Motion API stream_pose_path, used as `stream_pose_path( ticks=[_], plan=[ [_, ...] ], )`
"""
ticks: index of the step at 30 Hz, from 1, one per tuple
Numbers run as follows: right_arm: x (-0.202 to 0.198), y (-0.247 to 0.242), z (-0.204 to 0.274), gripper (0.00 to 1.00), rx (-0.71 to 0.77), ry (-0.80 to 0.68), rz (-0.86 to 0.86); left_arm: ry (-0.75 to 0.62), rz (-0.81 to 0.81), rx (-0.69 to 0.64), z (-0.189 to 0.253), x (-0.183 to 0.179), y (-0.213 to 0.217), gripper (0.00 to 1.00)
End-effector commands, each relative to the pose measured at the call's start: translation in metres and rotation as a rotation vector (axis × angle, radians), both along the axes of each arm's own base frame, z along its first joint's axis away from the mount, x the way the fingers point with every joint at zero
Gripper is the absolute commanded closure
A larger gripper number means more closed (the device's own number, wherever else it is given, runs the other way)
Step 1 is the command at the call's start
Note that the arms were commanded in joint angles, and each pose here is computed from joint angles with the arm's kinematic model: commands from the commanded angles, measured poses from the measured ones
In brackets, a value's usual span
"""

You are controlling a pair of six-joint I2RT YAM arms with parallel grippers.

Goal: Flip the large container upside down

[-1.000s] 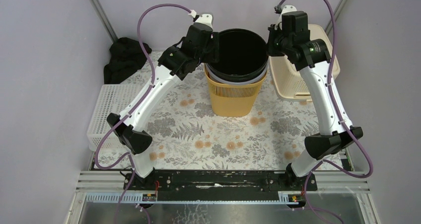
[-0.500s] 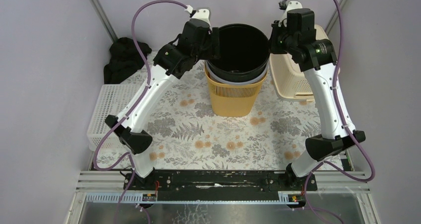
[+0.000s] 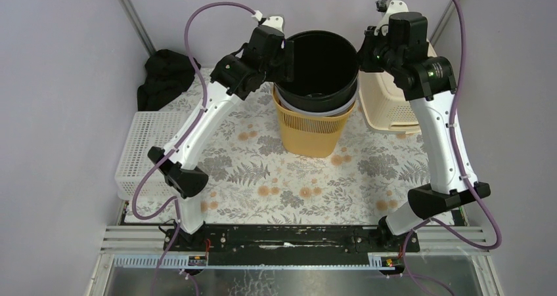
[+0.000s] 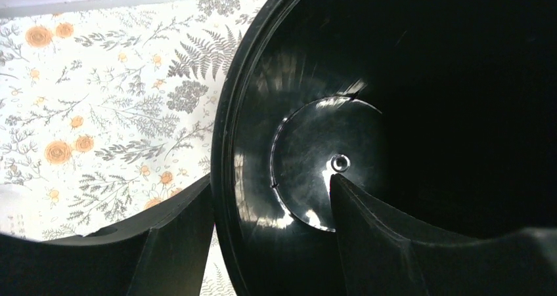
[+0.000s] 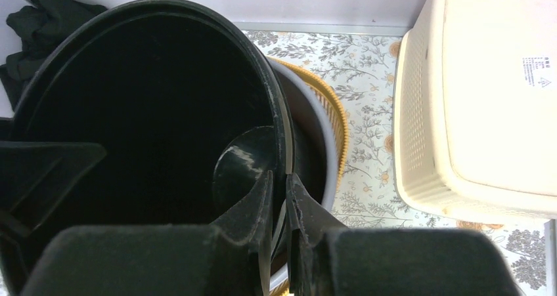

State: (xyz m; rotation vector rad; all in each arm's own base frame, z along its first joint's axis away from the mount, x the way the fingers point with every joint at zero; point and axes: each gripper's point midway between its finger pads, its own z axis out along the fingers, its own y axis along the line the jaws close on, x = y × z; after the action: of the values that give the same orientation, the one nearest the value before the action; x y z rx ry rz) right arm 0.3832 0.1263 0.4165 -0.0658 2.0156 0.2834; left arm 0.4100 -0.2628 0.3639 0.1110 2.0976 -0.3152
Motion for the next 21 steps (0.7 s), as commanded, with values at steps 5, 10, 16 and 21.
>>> stream_pose_path(
  ticks=[5, 10, 16, 21],
  plan=[
    [-0.017, 0.011, 0.041, 1.0, 0.078, -0.134, 0.066, 0.066, -0.033, -0.014, -0.006, -0.009, 0.0, 0.33],
    [-0.016, 0.01, 0.035, 1.0, 0.071, -0.123, 0.065, 0.087, -0.055, -0.037, -0.007, -0.01, 0.0, 0.59],
    [-0.015, 0.011, 0.032, 1.0, 0.072, -0.118, 0.066, 0.097, -0.06, -0.04, -0.01, -0.009, -0.001, 0.86],
    [-0.015, 0.011, 0.03, 1.0, 0.067, -0.114, 0.064, 0.08, -0.058, -0.056, -0.004, -0.008, -0.001, 0.96]
  ],
)
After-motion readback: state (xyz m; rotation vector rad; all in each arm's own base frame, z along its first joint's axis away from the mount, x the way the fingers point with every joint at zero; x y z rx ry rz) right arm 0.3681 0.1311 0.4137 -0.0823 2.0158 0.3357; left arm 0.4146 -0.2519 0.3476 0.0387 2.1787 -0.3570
